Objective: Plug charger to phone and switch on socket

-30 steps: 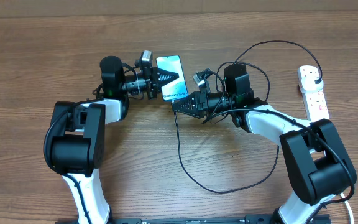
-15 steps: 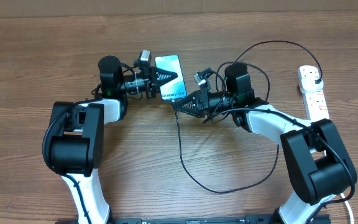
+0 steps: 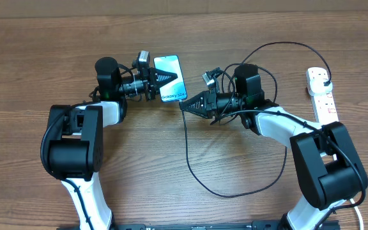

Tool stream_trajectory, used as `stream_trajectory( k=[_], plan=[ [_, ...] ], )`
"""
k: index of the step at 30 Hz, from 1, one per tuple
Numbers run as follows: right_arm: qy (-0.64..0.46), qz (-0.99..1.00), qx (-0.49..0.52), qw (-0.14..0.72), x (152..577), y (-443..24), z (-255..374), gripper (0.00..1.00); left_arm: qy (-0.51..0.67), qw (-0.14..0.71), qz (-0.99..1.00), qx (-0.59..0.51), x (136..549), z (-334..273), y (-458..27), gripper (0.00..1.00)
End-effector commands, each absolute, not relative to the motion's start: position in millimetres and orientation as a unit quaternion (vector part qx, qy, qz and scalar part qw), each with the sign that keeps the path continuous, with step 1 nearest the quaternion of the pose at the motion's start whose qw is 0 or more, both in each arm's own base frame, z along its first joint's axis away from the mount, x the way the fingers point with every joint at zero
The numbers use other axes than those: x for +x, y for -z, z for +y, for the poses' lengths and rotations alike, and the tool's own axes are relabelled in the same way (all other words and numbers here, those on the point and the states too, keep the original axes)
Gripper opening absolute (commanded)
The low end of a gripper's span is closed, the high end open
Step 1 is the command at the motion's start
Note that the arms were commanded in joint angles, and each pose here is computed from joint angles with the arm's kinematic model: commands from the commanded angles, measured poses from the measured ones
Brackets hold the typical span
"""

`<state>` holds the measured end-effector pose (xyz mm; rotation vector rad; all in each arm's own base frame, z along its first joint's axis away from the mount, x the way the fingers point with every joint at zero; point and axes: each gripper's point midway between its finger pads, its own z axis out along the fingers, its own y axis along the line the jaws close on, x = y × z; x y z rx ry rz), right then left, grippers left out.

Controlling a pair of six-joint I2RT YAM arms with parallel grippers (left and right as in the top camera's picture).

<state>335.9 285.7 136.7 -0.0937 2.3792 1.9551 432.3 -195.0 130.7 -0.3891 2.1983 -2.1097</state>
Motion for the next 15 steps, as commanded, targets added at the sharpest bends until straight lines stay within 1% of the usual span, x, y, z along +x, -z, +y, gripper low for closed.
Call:
stream_trajectory(
  k=[1, 15],
  plan=[
    [-0.633, 0.773, -0.030, 0.033, 336.5, -135.5, 289.1, 0.04, 0.691, 0.031, 0.715, -0.099, 428.7, -204.8, -138.9, 0.05],
    [-0.633, 0.773, -0.027, 0.032, 337.0, -135.4, 289.3, 0.04, 0.690, 0.032, 0.715, -0.105, 430.0, -208.7, -138.4, 0.05]
  ],
)
